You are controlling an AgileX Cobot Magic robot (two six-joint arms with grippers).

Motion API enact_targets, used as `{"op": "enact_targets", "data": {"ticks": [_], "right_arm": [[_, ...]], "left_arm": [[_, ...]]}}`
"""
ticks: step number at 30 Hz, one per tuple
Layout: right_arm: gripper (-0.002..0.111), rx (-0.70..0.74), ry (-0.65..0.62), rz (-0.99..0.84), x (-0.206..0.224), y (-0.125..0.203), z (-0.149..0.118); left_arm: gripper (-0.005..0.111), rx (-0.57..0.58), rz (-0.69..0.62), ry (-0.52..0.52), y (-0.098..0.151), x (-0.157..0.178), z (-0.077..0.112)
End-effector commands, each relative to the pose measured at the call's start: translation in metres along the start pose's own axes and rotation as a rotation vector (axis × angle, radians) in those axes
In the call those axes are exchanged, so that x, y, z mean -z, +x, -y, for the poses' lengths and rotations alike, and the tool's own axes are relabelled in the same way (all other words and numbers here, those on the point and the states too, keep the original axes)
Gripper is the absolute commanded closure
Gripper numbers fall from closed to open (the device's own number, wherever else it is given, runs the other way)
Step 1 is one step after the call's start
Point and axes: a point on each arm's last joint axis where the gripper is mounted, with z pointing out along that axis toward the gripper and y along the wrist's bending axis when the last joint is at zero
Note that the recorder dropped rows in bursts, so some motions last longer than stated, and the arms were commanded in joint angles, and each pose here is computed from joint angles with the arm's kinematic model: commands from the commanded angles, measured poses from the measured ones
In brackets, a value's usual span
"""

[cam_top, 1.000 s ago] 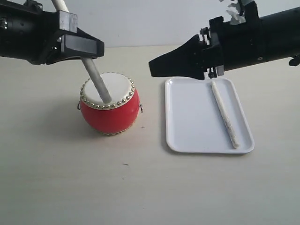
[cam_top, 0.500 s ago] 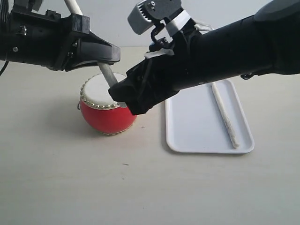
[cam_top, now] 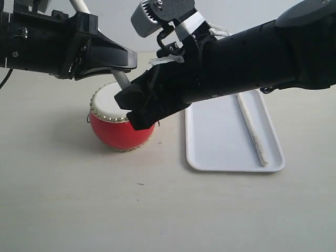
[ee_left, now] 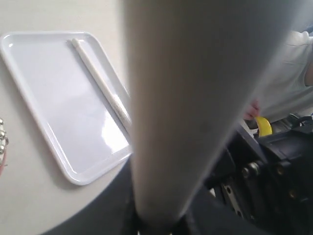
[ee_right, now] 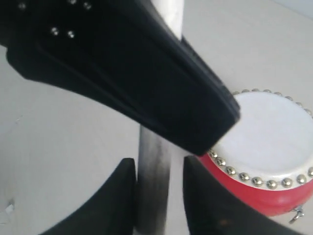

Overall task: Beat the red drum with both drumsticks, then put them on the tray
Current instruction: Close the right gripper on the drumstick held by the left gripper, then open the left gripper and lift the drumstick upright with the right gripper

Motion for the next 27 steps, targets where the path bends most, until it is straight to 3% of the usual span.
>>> {"op": "enact_targets", "data": {"ticks": [1,2,8,17,23,27], "right_arm": [[0.101,-0.007,0.009,0.007,0.002,-0.001,0.001],[0.108,-0.012,0.009,0.007,0.002,-0.001,0.001],[0.108,-0.105,0.0,0.049,0.002,-0.005,0.0],[0.108,-0.197,0.022,0.059,0.002,-0.005,0.002],[0.108,-0.338,0.188,0.093,0.004,-0.006,0.018],[0.108,-0.427,0.275,0.12,0.008,-0.005,0.029]], "left_arm": [[0.107,0.003,-0.021,0.038,0.002,0.001,0.003],[0.107,0.003,-0.021,0.038,0.002,0.001,0.003],[0.099,-0.002,-0.02,0.037,0.002,0.001,0.003],[0.053,-0.012,-0.008,0.02,0.001,0.001,0.002],[0.036,-0.009,0.034,-0.039,-0.003,0.001,-0.004],[0.033,-0.022,0.044,-0.066,-0.004,0.002,-0.005]]}}
